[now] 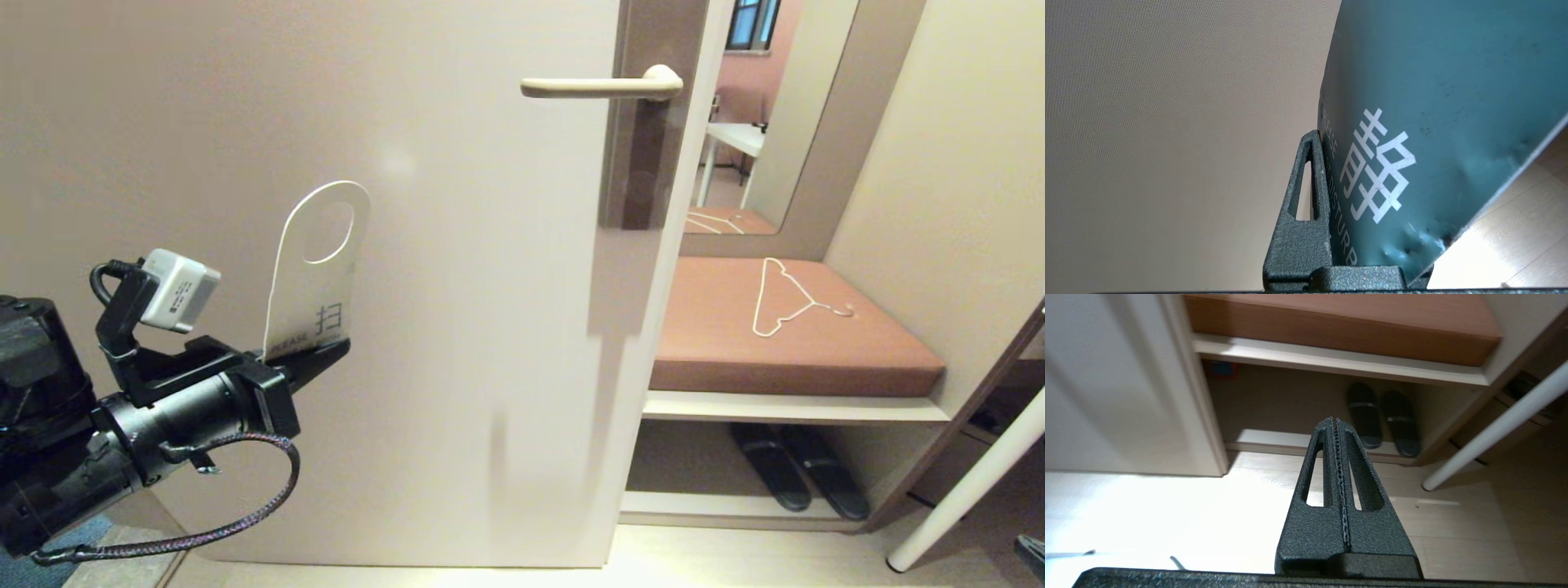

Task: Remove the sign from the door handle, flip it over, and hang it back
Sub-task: Hang the sign back with the other side facing out

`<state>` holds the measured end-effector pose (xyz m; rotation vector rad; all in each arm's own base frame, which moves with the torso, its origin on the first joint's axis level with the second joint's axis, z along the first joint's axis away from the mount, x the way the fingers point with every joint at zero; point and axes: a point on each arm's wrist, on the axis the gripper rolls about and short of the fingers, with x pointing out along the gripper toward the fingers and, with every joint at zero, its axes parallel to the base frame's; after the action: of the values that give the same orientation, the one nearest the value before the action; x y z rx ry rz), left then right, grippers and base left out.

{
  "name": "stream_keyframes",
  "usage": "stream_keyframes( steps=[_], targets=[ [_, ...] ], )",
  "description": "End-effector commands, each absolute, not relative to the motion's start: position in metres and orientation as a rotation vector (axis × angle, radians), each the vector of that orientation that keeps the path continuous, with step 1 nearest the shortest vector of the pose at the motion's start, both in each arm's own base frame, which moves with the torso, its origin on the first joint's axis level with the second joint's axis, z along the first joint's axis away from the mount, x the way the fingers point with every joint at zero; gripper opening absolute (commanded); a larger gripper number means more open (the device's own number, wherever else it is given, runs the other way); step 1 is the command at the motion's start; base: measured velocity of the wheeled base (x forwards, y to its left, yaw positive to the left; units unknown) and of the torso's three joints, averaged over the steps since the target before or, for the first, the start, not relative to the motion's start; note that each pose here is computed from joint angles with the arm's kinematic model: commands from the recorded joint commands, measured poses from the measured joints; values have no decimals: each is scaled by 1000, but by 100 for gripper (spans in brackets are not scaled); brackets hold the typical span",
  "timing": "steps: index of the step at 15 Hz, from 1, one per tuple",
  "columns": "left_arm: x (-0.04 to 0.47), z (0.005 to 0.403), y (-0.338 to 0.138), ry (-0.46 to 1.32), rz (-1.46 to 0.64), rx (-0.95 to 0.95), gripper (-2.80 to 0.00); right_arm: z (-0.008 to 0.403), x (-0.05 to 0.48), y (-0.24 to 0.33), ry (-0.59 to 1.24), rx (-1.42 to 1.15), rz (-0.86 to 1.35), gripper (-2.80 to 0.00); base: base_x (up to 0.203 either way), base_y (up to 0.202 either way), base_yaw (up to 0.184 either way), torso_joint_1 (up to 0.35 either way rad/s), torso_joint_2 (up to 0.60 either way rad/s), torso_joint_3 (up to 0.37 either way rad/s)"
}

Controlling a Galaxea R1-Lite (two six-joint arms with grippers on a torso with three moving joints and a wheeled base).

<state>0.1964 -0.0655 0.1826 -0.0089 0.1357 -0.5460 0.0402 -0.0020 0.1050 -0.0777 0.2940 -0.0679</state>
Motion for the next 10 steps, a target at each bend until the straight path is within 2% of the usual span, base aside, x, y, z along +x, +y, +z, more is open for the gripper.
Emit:
stream_keyframes(
  steps=[1,4,10],
  targets=[
    [198,182,-66,137,-544,-9,-280,102,19,-1,198,-74,-46,-280,0,0,0,0,0,0],
    [198,184,-64,128,-510,-6,-280,85,3,1,247,-63,22,-280,0,0,0,0,0,0],
    [211,204,-67,53,-447,-5,-280,78,-9,1,206,-67,24,-280,0,0,0,0,0,0]
  ],
)
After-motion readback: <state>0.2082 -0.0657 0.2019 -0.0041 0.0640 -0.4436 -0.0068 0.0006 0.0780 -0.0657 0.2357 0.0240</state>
